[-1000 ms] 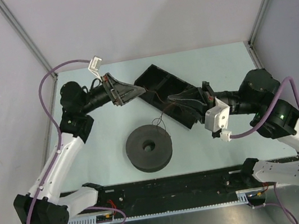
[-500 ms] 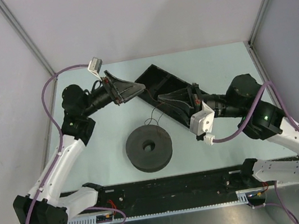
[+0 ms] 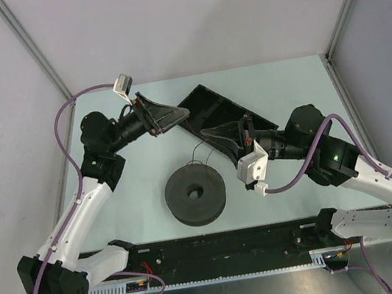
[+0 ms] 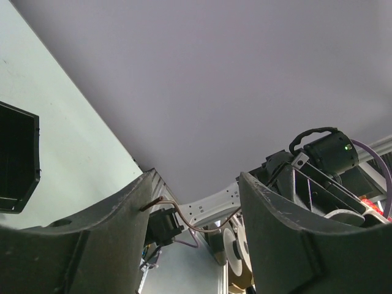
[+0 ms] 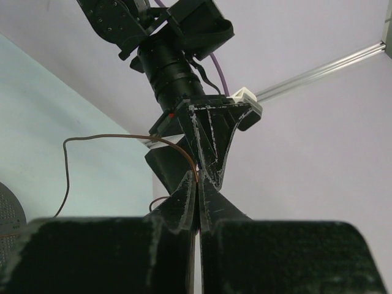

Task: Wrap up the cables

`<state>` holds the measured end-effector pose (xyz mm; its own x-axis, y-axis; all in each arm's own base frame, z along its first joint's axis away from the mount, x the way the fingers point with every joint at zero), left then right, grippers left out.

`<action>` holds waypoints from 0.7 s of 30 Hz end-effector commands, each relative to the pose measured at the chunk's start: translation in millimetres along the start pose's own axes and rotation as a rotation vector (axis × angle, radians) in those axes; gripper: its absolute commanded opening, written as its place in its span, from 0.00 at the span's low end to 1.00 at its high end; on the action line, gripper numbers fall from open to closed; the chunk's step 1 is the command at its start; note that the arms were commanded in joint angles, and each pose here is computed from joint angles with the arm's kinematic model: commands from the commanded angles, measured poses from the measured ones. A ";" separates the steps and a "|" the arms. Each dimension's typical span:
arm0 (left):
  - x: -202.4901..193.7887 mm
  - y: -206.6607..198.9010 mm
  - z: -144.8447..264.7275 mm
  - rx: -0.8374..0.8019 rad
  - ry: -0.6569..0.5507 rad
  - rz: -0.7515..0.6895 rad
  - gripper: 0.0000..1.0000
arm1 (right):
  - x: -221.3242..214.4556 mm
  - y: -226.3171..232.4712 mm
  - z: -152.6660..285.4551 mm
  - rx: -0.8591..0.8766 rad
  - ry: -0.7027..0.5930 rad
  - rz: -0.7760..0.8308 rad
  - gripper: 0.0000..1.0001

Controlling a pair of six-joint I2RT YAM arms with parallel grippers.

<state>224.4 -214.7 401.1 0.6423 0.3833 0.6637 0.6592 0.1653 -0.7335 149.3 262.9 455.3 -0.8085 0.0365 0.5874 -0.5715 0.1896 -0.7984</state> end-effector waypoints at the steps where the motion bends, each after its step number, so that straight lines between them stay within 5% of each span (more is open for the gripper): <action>1: 5.6 -11.5 -0.7 -0.042 -0.030 -0.040 0.61 | 6.9 -9.8 -1.8 -0.056 -0.020 0.055 0.00; 8: 2.2 -7.2 -0.1 -0.033 -0.028 -0.040 0.38 | 6.9 -12.7 -2.3 -0.084 -0.020 0.073 0.00; 12: 3.6 -11.9 1.0 -0.052 -0.030 -0.080 0.09 | 4.0 -8.9 -1.5 -0.074 -0.009 0.051 0.02; 17: 21.8 -12.5 15.1 -0.043 -0.073 -0.188 0.00 | -20.6 16.2 6.9 0.003 0.123 -0.075 0.50; 21: 50.2 2.4 44.3 0.043 -0.152 -0.217 0.00 | -56.3 42.3 26.6 0.059 0.291 -0.177 0.68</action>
<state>238.7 -190.5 404.1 0.5582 0.4225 0.7141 0.6993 0.2236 -0.6790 158.5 261.5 425.8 -0.7489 0.1431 0.6470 -0.6238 0.1773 -0.7612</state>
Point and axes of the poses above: each gripper's point midway between its finger pads, its own z axis back along the fingers, its own y axis along the line the jaws close on, x = y × z, the point moved 5 cm from there along z, back along the fingers, and after that the axes turned 11 degrees about -z, right-handed, at the moved point
